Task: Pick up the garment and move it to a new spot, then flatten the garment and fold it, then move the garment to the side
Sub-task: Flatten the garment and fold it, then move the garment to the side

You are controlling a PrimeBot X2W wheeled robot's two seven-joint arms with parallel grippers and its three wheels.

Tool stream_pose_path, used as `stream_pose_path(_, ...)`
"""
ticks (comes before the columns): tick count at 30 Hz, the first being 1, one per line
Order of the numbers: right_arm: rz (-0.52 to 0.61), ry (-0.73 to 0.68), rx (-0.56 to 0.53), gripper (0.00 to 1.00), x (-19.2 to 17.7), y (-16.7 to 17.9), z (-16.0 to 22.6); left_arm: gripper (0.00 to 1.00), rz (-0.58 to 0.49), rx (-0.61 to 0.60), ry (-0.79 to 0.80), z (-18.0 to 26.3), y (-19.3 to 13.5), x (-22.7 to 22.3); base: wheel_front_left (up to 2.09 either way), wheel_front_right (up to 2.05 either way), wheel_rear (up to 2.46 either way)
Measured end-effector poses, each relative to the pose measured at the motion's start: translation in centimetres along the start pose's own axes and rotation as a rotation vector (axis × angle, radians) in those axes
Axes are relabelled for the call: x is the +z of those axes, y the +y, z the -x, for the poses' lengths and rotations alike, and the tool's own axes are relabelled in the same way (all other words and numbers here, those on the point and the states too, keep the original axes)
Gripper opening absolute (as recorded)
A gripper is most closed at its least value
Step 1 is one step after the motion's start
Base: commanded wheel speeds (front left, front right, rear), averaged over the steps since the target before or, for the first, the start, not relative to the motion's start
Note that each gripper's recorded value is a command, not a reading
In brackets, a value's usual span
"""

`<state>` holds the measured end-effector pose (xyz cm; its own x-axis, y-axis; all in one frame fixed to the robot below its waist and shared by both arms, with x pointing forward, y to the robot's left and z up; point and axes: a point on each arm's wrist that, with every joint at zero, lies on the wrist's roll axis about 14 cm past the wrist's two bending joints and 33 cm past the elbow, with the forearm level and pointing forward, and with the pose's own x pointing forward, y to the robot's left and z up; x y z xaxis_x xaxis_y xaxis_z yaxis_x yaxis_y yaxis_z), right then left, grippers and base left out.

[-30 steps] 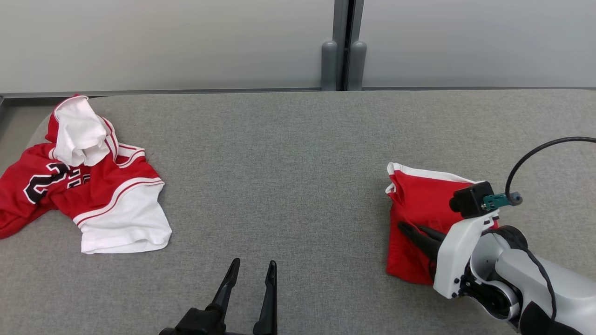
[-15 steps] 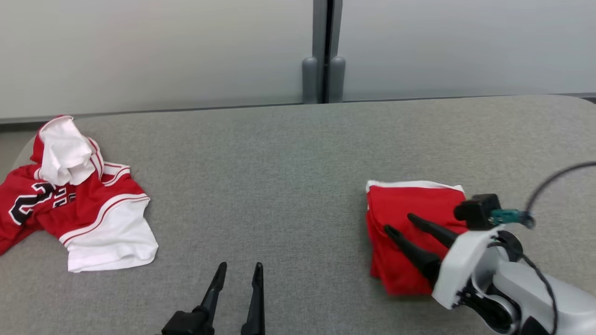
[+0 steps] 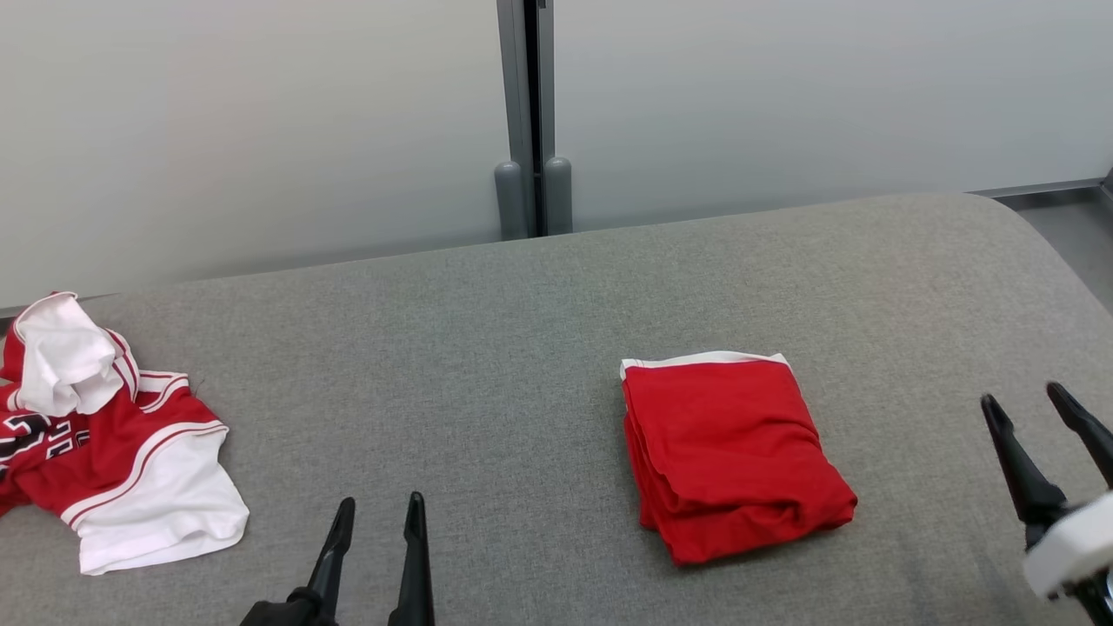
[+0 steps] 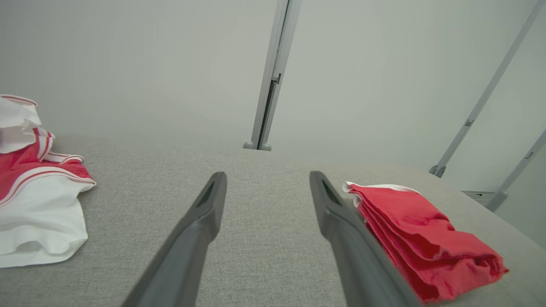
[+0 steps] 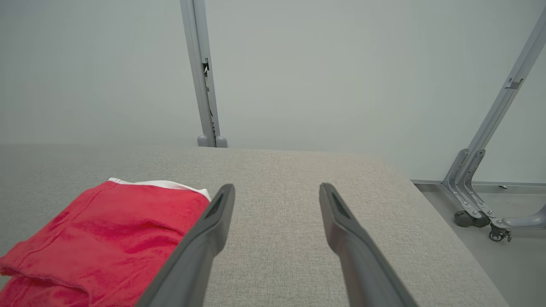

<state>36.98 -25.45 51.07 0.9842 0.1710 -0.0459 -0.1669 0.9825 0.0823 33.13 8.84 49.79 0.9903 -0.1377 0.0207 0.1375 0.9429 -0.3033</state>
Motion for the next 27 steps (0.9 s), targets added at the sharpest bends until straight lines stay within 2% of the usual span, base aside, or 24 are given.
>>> stream_pose_path(2,0.051,-0.016,-0.053,1.00,-0.4,-1.0,1.6,1.00,-0.002,0.005,-0.012,0.1,0.3,0.4,0.00,0.00,0.00)
stream_pose_path(10,0.036,-0.031,-0.198,1.00,-3.0,-0.9,6.9,1.00,-0.033,0.023,-0.023,1.1,1.4,0.7,0.00,0.00,0.00)
stream_pose_path(16,0.025,-0.026,-0.209,1.00,-3.7,-0.2,7.6,1.00,-0.041,0.029,-0.020,1.6,1.8,0.6,0.00,0.00,0.00)
stream_pose_path(27,0.025,-0.035,-0.178,1.00,-3.5,0.6,6.5,1.00,-0.043,0.057,-0.021,2.2,2.7,0.6,0.00,0.00,0.00)
